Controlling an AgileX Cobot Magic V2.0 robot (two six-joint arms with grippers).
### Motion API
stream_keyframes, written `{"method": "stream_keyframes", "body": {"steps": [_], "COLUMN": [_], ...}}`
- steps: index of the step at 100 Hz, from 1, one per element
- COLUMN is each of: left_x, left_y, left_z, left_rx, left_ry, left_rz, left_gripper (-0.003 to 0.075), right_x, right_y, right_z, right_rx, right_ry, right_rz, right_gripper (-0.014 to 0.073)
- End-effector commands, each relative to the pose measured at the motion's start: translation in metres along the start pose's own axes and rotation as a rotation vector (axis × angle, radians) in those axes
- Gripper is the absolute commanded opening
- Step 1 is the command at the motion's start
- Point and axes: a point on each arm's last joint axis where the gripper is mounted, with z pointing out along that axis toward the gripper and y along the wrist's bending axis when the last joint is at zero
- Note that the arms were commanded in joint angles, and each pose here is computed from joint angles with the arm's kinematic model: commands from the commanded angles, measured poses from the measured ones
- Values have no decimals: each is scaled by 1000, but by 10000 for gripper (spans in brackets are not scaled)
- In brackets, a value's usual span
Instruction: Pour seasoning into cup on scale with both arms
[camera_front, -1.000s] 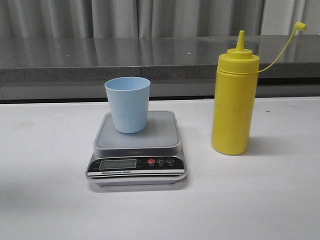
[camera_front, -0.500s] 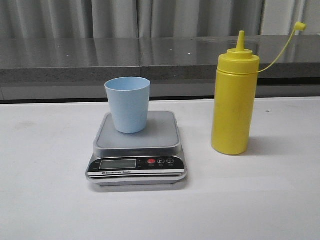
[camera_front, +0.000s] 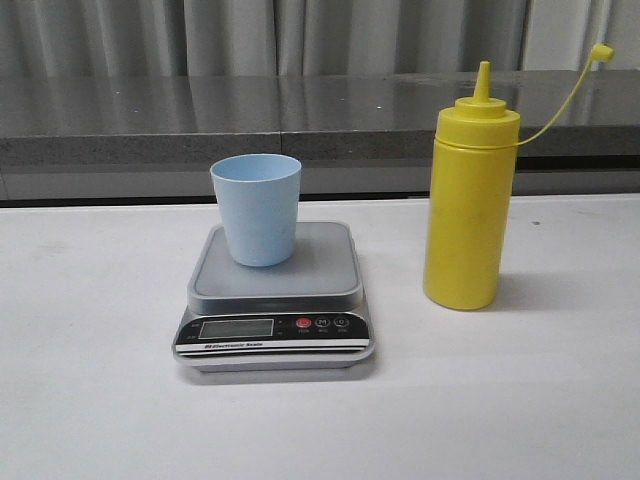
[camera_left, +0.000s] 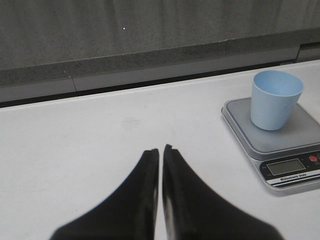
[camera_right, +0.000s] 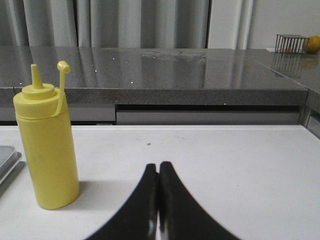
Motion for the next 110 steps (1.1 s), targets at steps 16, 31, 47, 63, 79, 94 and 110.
{"method": "stream_keyframes", "body": {"steps": [16, 31, 47, 63, 79, 94, 110], "left_x": [-6, -6, -6, -6, -6, -6, -6], "left_y": [-1, -1, -1, -1, -1, -1, -1], "left_z": [-9, -9, -9, -9, -9, -9, -9], "left_rx": [-2, -2, -2, -2, -2, -2, -2], "left_ry": [-119, -119, -119, -119, -119, -119, -119], "left_rz": [-20, -20, -20, -20, -20, -20, -20], "left_gripper": [10, 10, 10, 10, 10, 10, 10], "right_x": [-54, -73, -93, -104, -107, -96, -81], "right_y": [2, 1, 1, 2, 3, 10, 26], "right_z": [-3, 5, 23, 51, 79, 100, 115], "right_rx": [11, 36, 46, 48, 47, 1, -88], "right_ry": [-51, 114, 217, 308, 392, 478, 550], "right_rz": [-7, -7, -7, -15, -12, -23, -47], "right_gripper": [-67, -67, -67, -67, -37, 95, 303]}}
